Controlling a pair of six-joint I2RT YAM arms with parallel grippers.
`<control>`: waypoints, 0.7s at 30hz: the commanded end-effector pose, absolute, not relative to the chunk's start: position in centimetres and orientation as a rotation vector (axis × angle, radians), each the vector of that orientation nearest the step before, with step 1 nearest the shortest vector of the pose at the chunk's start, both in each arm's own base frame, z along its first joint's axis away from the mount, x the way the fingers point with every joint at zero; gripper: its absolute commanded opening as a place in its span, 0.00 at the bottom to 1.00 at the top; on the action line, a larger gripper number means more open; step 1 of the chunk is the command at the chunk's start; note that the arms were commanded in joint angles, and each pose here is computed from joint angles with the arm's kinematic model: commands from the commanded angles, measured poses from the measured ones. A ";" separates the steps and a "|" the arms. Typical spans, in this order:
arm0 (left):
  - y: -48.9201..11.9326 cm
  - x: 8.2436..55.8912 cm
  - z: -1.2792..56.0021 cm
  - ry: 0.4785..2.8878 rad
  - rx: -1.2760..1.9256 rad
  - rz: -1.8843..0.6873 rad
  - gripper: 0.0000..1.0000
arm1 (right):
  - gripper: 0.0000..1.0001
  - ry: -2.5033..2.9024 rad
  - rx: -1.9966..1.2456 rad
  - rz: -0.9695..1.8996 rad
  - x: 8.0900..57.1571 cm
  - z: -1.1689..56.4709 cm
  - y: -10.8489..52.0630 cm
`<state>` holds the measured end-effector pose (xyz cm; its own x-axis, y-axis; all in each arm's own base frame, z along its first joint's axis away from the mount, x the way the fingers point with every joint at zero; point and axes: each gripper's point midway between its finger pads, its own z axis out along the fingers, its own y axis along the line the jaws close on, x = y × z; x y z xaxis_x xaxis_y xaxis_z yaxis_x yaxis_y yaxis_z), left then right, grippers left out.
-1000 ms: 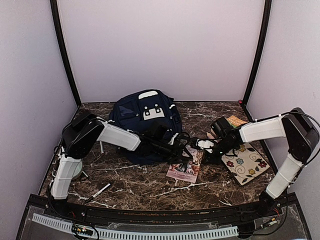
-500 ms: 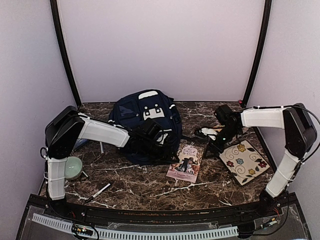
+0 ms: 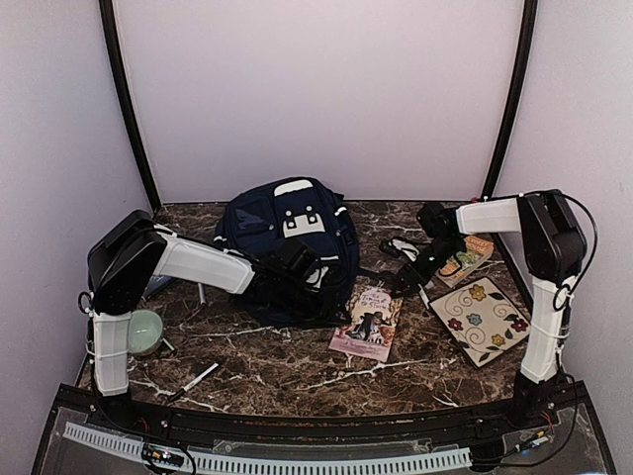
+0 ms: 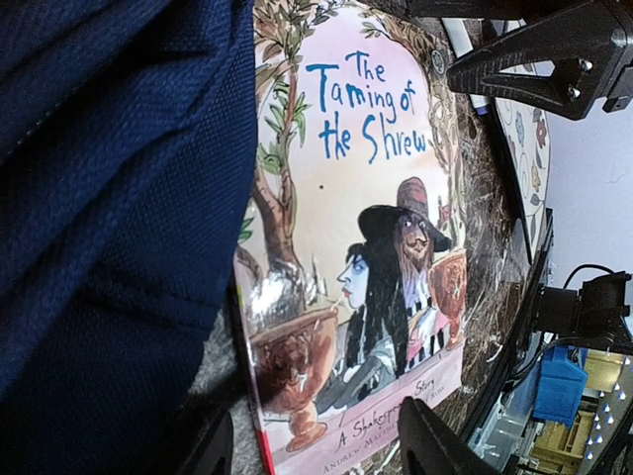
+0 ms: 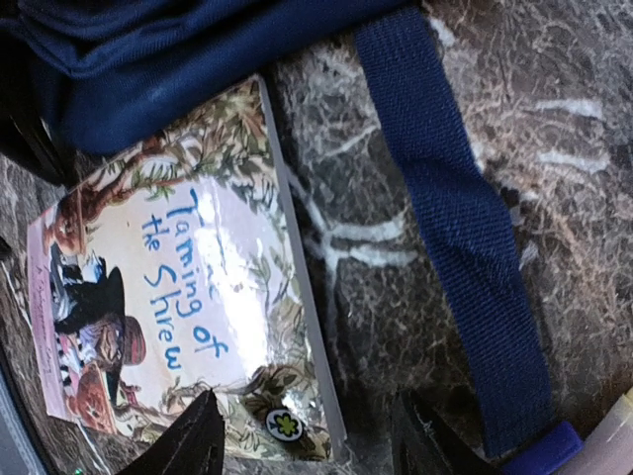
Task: Pack the student bag
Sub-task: Adjust the book at the center of the board.
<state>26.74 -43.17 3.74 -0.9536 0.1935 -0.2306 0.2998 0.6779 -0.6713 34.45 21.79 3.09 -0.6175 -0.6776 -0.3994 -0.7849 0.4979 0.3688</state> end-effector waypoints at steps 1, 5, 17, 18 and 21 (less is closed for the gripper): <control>-40.9 26.0 1.7 2.843 0.330 -1.036 0.60 | 0.53 2.613 -1.235 0.934 32.9 2.4 22.2; -41.2 26.0 1.1 2.852 0.334 -1.054 0.60 | 0.42 2.604 -1.244 0.986 32.4 2.4 22.5; -40.0 25.7 -1.2 2.943 0.307 -0.928 0.64 | 0.43 2.569 -1.252 0.863 32.2 2.6 21.9; -39.6 25.6 -1.4 2.957 0.305 -0.907 0.64 | 0.44 2.566 -1.266 0.828 32.0 2.5 21.9; -38.9 24.8 -2.0 2.999 0.321 -0.879 0.64 | 0.50 2.551 -1.314 0.749 31.1 2.2 22.0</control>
<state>26.79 -43.35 3.71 -0.9570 0.1895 -0.2198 0.2894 0.6783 -0.6753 32.32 22.40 3.00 -0.6240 -0.6682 -0.4052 -0.7747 0.4612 0.4326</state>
